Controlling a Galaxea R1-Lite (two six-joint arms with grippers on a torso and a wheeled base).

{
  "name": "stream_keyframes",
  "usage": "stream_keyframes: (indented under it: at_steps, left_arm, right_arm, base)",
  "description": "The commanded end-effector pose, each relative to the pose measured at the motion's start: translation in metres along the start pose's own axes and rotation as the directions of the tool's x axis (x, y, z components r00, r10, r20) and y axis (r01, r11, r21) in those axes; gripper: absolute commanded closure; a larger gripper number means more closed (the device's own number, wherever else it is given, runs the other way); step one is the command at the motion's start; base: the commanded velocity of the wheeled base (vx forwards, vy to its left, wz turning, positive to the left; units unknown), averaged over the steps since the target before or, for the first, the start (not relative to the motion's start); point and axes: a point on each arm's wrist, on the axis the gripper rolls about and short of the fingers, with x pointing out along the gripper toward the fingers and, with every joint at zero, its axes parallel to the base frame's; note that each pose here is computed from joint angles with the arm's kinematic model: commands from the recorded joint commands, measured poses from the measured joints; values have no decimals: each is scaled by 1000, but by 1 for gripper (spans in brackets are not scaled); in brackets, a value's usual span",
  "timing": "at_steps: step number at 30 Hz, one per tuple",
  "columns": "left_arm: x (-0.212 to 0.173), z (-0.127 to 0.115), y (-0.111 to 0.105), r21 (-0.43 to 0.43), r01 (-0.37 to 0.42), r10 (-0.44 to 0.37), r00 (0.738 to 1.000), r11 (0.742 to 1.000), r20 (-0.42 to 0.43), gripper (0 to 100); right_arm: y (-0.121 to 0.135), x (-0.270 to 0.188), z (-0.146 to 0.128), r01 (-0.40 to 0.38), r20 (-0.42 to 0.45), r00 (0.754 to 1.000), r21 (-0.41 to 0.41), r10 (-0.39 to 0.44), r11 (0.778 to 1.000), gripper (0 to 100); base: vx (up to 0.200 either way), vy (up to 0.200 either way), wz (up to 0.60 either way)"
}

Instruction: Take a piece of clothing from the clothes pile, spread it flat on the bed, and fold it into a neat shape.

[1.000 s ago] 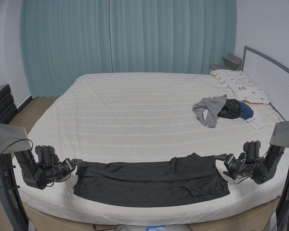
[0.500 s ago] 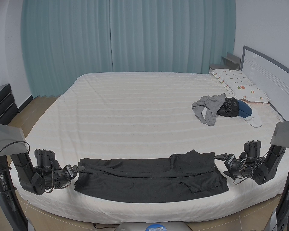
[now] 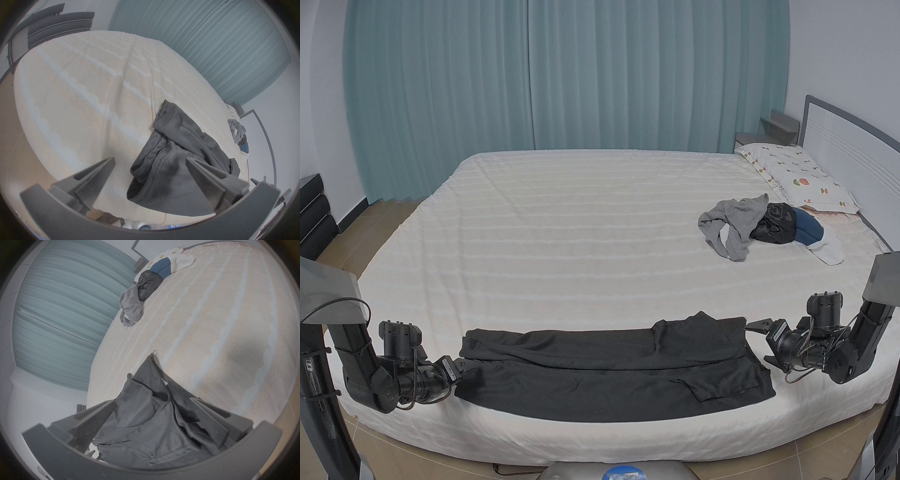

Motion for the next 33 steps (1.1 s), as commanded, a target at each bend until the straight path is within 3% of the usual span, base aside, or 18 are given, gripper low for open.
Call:
stream_keyframes:
  at_steps: [1, 10, 18, 33]
  left_arm:
    - [3, -4, 2, -3, -11, 10, 1000, 1000, -18, 100]
    - [-6, -13, 8, -16, -44, 43, 998, 999, -45, 100]
    - [-17, -12, 8, -12, -69, 69, 998, 998, -13, 100]
    - [-22, -22, 13, 33, -107, 109, 993, 994, -41, 100]
  right_arm:
    - [0, 0, 0, -1, 1, 1000, 0, 1, 1000, 0]
    - [-3, -1, 6, 4, 20, 1000, 11, -5, 1000, 0]
    - [-4, 0, 6, 9, 16, 1000, 12, -9, 1000, 0]
    - [-5, 0, 5, 14, 15, 1000, 12, -14, 1000, 0]
  base:
    - [0, 0, 0]
    - [0, 0, 0]
    - [0, 0, 0]
    - [0, 0, 0]
